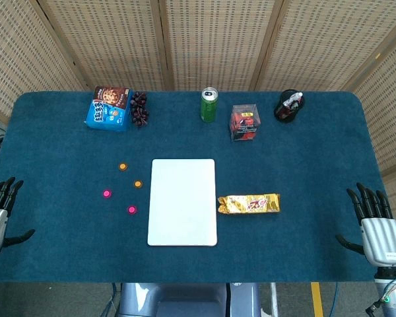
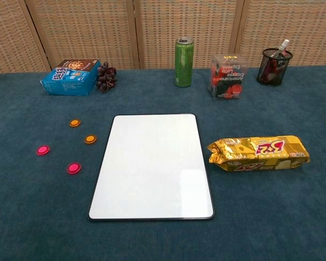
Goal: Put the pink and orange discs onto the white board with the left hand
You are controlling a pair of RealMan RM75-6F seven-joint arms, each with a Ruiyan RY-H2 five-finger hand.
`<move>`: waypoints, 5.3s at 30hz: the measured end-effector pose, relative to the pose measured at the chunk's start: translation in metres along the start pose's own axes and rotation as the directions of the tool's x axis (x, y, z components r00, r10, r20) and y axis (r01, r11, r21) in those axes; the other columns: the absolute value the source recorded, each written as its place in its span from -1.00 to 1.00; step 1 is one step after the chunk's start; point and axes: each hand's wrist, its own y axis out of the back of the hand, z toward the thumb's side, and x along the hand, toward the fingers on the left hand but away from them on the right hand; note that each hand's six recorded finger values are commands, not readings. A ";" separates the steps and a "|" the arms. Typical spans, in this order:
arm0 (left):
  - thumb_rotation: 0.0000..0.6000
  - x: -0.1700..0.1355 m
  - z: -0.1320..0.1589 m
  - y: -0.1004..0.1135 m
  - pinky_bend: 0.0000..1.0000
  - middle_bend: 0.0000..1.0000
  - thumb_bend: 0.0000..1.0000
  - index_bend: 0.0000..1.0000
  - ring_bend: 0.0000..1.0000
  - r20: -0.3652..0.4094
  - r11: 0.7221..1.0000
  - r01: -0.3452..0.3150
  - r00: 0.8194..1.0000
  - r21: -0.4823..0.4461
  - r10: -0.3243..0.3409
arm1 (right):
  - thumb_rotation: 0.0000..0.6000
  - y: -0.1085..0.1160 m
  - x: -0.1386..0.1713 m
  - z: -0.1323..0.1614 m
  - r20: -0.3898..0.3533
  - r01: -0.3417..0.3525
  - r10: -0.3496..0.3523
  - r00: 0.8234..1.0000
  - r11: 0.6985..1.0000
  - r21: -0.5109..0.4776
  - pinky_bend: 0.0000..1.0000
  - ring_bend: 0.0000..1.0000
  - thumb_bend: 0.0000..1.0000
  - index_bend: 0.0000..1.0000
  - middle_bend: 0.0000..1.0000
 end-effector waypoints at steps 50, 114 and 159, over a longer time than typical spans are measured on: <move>1.00 0.102 0.202 -0.113 -1.00 -1.00 -0.36 -0.17 -1.00 0.226 0.946 0.307 0.919 0.102 -0.322 | 1.00 -0.002 0.000 -0.004 0.001 -0.024 0.024 1.000 0.999 -0.031 -1.00 -1.00 -1.00 -1.00 -1.00; 1.00 0.130 0.293 -0.106 -1.00 -1.00 -0.52 -0.50 -1.00 0.290 0.947 0.319 0.903 0.039 -0.316 | 1.00 -0.004 -0.001 -0.008 0.018 -0.058 0.059 0.998 0.996 -0.069 -1.00 -1.00 -1.00 -1.00 -1.00; 1.00 0.188 0.235 -0.134 -1.00 -1.00 -0.31 -0.03 -1.00 0.137 0.954 0.287 0.945 0.090 -0.297 | 1.00 -0.006 -0.001 -0.010 0.033 -0.086 0.089 0.995 0.993 -0.082 -1.00 -1.00 -1.00 -1.00 -1.00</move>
